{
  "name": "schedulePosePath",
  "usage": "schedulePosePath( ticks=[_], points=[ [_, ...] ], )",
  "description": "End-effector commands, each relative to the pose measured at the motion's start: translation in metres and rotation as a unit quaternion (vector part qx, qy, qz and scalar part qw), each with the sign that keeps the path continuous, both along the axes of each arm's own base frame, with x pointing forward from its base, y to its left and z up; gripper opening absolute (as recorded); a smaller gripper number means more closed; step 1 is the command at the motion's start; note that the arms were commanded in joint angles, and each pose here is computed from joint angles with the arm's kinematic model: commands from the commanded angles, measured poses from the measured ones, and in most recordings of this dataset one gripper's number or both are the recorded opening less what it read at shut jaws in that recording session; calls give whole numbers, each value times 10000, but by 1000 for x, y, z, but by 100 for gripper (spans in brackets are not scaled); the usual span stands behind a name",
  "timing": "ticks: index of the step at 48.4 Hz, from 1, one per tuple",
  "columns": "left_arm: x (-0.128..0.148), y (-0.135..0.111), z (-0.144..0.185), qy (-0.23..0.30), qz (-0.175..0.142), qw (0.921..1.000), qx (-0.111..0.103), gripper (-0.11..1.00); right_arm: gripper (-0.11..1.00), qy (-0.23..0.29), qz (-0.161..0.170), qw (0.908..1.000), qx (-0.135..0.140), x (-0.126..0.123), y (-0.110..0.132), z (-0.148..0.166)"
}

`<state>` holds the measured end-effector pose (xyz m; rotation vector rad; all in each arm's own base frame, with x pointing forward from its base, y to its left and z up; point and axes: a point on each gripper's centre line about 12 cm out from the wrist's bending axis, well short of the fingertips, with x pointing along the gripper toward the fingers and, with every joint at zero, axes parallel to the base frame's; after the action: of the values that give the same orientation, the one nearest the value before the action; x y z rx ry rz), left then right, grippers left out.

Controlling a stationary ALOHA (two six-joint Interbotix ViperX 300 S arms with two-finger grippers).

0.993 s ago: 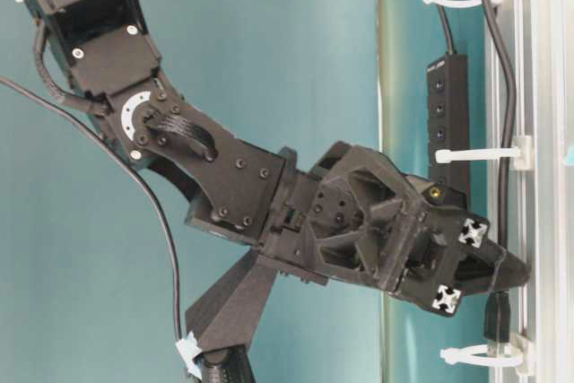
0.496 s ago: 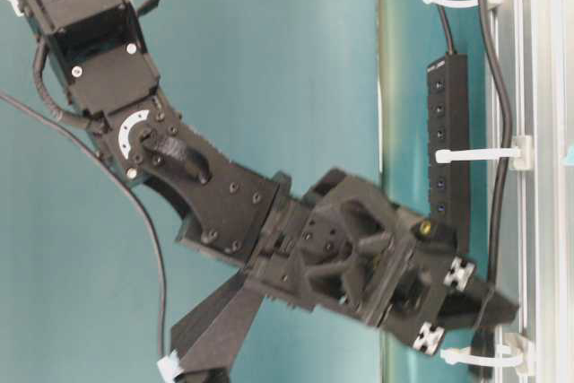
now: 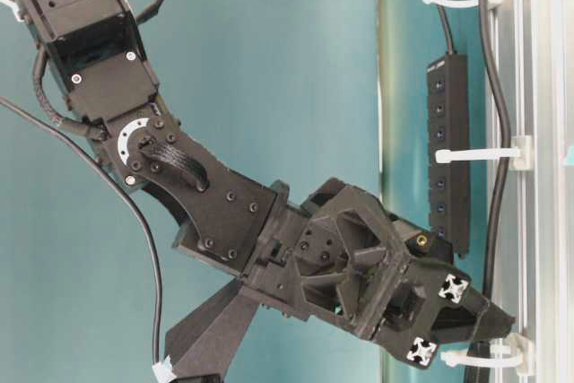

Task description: Pass the USB cable through three rings with both arms.

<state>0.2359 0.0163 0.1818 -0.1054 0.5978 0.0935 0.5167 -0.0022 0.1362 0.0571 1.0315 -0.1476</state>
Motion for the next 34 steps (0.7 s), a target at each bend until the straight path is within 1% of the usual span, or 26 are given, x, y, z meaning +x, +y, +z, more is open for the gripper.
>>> schedulePosePath(
  ticks=[1, 18, 23, 34],
  points=[
    [7, 0, -5, -30, -14, 10000, 7, 80, -9, -179, -43, 9998, 55, 3, 0, 9],
    [29, -1, -35, -15, -69, 10000, -2, 80, -9, -247, -40, 9997, 72, 3, 0, 9],
    [36, -3, -40, -77, -98, 9999, -7, 80, -9, -247, -40, 9997, 72, 4, 0, 9],
    [52, -3, -51, 0, -119, 9999, -7, 79, -9, -247, -46, 9996, 86, 3, 0, 8]
  ],
)
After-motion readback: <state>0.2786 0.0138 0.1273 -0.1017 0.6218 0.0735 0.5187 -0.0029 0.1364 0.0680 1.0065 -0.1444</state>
